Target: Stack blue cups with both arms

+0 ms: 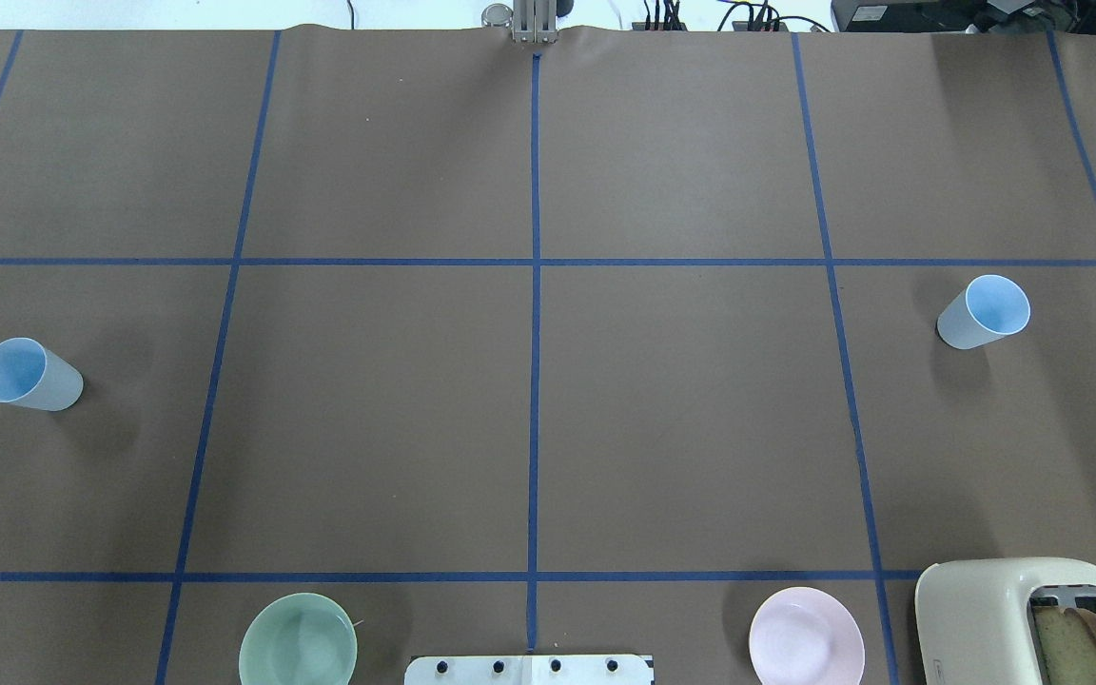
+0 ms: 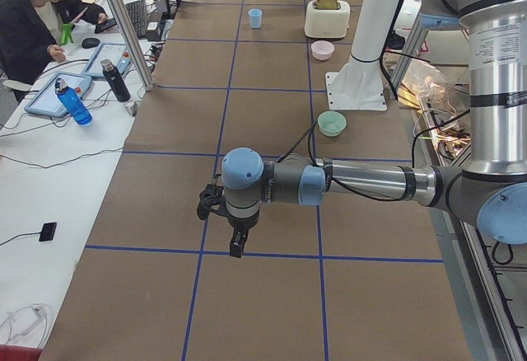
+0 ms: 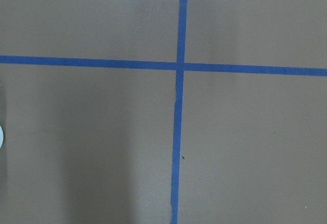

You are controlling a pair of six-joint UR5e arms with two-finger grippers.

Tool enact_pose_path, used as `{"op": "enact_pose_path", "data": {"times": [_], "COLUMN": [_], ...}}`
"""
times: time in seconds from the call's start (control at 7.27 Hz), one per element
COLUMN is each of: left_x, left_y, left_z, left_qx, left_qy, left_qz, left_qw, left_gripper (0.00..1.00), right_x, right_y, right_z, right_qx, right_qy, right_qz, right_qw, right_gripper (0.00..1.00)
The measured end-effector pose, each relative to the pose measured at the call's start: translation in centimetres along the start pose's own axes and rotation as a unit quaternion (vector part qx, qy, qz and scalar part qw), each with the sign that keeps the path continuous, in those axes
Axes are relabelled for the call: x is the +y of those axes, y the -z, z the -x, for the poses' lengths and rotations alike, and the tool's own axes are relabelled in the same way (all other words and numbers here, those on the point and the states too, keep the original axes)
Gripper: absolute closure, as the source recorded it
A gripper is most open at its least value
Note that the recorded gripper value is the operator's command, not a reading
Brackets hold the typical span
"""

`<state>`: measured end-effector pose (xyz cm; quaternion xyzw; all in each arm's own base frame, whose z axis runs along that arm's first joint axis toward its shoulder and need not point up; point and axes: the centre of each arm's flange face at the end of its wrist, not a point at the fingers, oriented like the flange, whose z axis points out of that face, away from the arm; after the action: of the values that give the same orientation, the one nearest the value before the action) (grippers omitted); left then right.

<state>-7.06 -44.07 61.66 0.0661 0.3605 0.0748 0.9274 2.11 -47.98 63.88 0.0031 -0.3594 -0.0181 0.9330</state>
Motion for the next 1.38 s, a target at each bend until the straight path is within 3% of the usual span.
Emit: {"op": "enact_pose_path", "data": {"times": [0.41, 0.69, 0.83, 1.1, 1.38], "left_x": [-0.9, -2.5, -3.9, -7.7, -8.4], "left_y": [0.6, 1.6, 2.6, 4.5, 5.0], "left_z": [-0.4, -1.1, -1.7, -3.1, -4.6], "left_qx": [-0.001, -0.005, -0.007, -0.007, 0.016], "left_qy": [-0.005, -0.016, -0.031, -0.073, -0.093], "left_qz": [-0.007, -0.019, -0.035, -0.079, -0.107], "left_qw": [1.0, 0.9997, 0.9989, 0.9942, 0.9898], "left_gripper": [0.02, 0.02, 0.02, 0.02, 0.02], "right_x": [-2.3, -4.2, -4.7, -6.2, -6.9], "right_y": [1.7, 3.5, 4.0, 4.6, 4.3], "right_z": [1.7, 3.5, 4.3, 7.2, 9.5], "right_qx": [0.0, -0.004, -0.006, -0.014, -0.022], "right_qy": [0.025, 0.076, 0.091, 0.116, 0.146], "right_qz": [-0.024, -0.085, -0.105, -0.121, -0.131], "right_qw": [0.9994, 0.9934, 0.9903, 0.9857, 0.9803], "right_gripper": [0.0, 0.0, 0.0, 0.0, 0.0]}}
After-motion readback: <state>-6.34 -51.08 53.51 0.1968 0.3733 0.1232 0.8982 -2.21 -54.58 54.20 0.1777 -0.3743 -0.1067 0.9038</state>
